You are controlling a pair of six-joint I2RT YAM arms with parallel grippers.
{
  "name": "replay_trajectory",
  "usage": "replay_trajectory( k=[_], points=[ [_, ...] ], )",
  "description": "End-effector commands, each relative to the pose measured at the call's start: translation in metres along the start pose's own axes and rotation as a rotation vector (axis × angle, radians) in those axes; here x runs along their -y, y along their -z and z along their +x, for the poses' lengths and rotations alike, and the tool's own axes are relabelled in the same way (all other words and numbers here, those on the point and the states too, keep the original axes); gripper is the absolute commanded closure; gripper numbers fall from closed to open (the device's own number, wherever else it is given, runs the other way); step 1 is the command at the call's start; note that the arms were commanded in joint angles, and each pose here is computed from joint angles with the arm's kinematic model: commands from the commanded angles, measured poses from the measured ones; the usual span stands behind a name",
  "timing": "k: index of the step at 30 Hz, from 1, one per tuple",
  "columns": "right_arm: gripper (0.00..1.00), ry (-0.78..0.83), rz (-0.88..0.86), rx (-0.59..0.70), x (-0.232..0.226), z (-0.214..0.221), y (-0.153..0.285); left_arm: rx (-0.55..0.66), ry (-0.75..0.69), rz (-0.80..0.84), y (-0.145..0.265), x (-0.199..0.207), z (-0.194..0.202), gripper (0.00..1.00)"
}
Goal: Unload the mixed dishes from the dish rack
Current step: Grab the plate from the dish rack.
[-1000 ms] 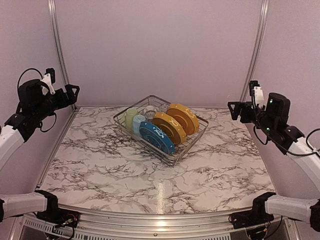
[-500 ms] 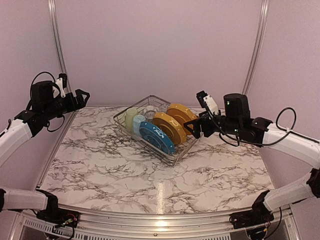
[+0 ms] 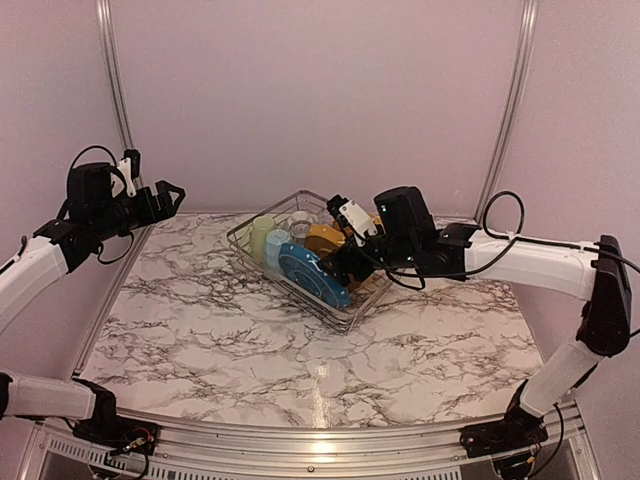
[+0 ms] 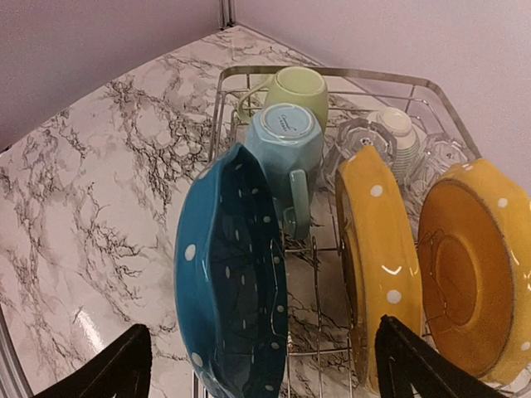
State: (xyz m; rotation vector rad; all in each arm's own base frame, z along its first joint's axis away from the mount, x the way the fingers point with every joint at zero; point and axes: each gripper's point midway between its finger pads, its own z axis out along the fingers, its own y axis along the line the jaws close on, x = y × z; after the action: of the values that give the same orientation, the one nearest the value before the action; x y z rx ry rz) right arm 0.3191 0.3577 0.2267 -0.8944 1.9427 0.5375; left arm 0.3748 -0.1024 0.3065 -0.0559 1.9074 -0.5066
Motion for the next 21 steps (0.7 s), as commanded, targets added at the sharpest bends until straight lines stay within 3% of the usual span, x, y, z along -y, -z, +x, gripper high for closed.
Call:
replay_trajectory(
  k=[1, 5, 21],
  points=[
    [0.11, 0.034, 0.011, -0.038, -0.008, 0.000, -0.011, 0.034, -0.001, 0.009, 0.005, 0.005, -0.009, 0.01],
    [0.11, 0.059, -0.001, -0.063, -0.016, 0.007, -0.023, 0.022, -0.002, 0.002, 0.002, 0.003, -0.007, 0.01],
    [0.35, 0.144, 0.051, -0.159, -0.013, 0.021, -0.059, -0.007, 0.002, -0.009, -0.006, -0.001, 0.000, 0.01]
  ],
)
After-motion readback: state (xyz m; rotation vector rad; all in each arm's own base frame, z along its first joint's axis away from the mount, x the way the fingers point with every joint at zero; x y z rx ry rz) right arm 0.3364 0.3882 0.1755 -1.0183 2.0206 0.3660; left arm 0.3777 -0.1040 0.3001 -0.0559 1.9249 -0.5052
